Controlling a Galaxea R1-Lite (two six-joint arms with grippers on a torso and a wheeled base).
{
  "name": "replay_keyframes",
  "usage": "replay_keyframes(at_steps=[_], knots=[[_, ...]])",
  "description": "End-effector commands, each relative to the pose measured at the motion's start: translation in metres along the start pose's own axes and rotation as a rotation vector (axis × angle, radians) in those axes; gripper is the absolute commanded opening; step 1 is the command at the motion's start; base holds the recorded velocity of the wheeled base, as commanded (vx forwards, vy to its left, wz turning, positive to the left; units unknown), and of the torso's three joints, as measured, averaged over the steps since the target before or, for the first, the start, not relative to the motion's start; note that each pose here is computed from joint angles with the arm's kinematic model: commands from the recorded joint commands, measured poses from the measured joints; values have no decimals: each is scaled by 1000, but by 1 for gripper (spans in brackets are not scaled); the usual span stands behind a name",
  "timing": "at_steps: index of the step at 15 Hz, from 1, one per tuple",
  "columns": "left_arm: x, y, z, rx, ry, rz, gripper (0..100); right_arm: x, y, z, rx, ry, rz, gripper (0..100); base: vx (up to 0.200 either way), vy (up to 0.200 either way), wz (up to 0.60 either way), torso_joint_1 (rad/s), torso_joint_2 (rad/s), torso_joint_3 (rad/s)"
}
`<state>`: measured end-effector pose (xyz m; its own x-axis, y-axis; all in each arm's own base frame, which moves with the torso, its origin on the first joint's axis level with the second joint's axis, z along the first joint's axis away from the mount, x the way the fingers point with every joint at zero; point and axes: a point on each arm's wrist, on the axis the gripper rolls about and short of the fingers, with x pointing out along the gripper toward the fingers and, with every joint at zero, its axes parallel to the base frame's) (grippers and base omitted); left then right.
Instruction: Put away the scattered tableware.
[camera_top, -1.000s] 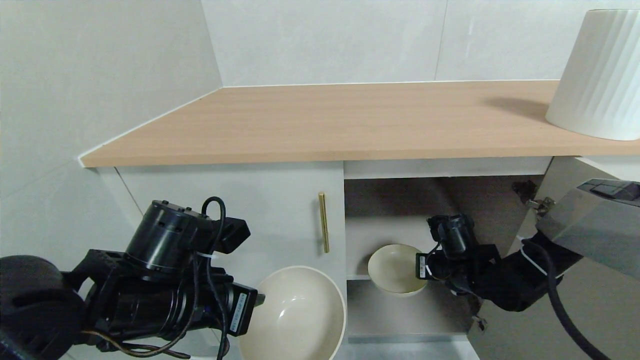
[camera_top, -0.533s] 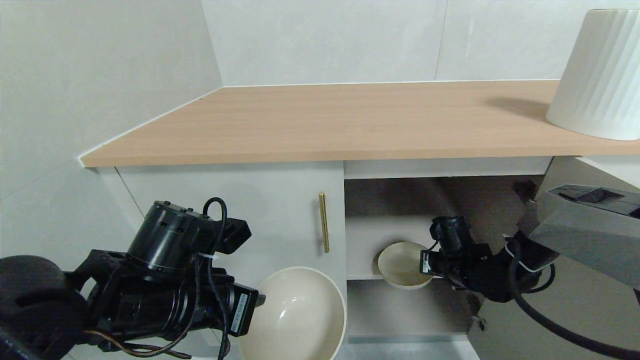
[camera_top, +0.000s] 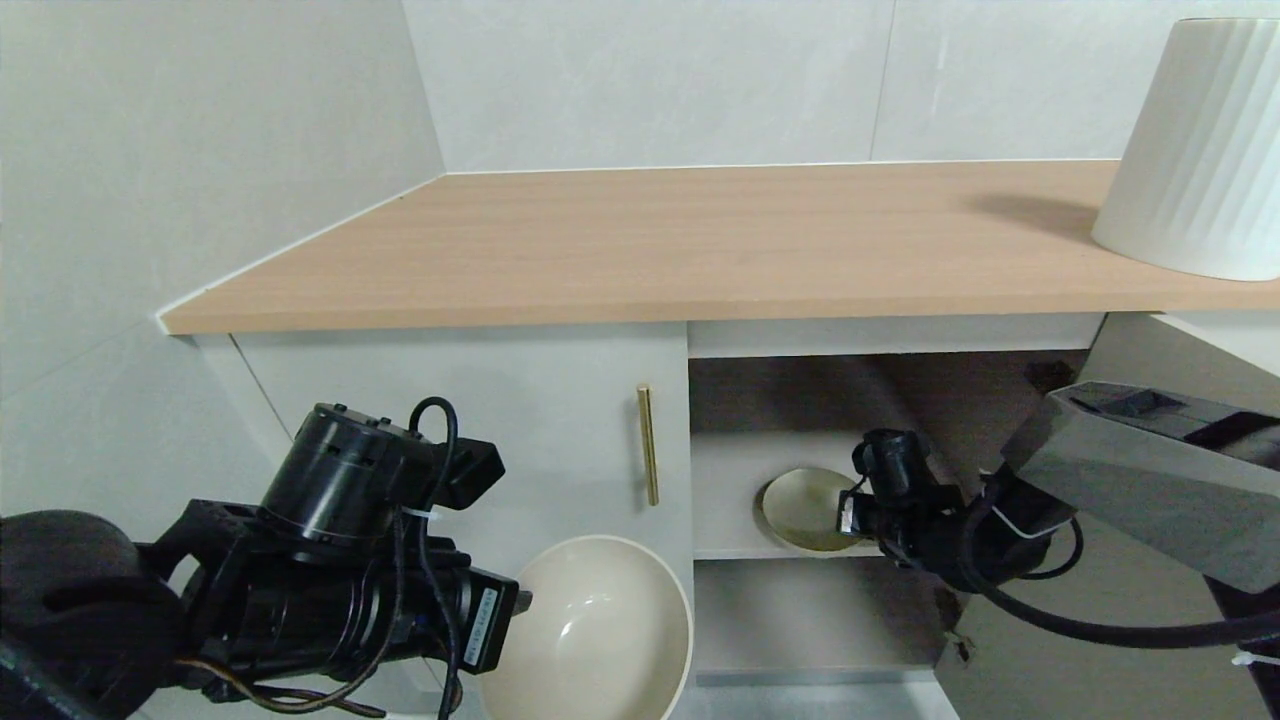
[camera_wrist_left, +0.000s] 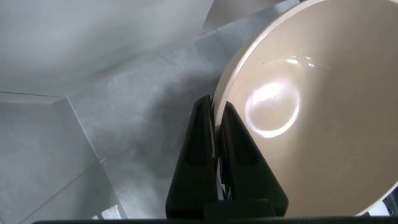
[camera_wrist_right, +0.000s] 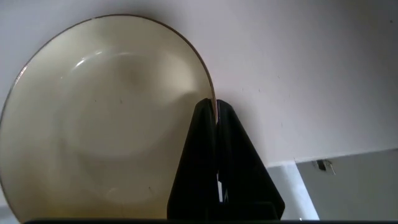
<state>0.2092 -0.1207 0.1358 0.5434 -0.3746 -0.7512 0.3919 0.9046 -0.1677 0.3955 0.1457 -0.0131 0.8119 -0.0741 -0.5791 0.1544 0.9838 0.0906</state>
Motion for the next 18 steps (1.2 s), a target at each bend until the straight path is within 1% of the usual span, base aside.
replay_keyframes(at_steps=[1, 6, 16, 17, 18], knots=[[1, 0, 0, -1, 4, 0, 0, 8, 2, 1, 5, -11, -1, 0, 0, 0, 0, 0, 0, 0], [5, 1, -1, -1, 15, 12, 0, 18, 7, 11, 19, -59, -16, 0, 0, 0, 0, 0, 0, 0], [7, 1, -1, -1, 17, 23, 0, 25, 4, 13, 27, -67, -27, 0, 0, 0, 0, 0, 0, 0], [7, 1, -1, -1, 17, 23, 0, 25, 5, 14, 28, -70, -26, 100, 0, 0, 0, 0, 0, 0], [7, 1, -1, -1, 17, 23, 0, 25, 4, 14, 30, -72, -26, 100, 0, 0, 0, 0, 0, 0]])
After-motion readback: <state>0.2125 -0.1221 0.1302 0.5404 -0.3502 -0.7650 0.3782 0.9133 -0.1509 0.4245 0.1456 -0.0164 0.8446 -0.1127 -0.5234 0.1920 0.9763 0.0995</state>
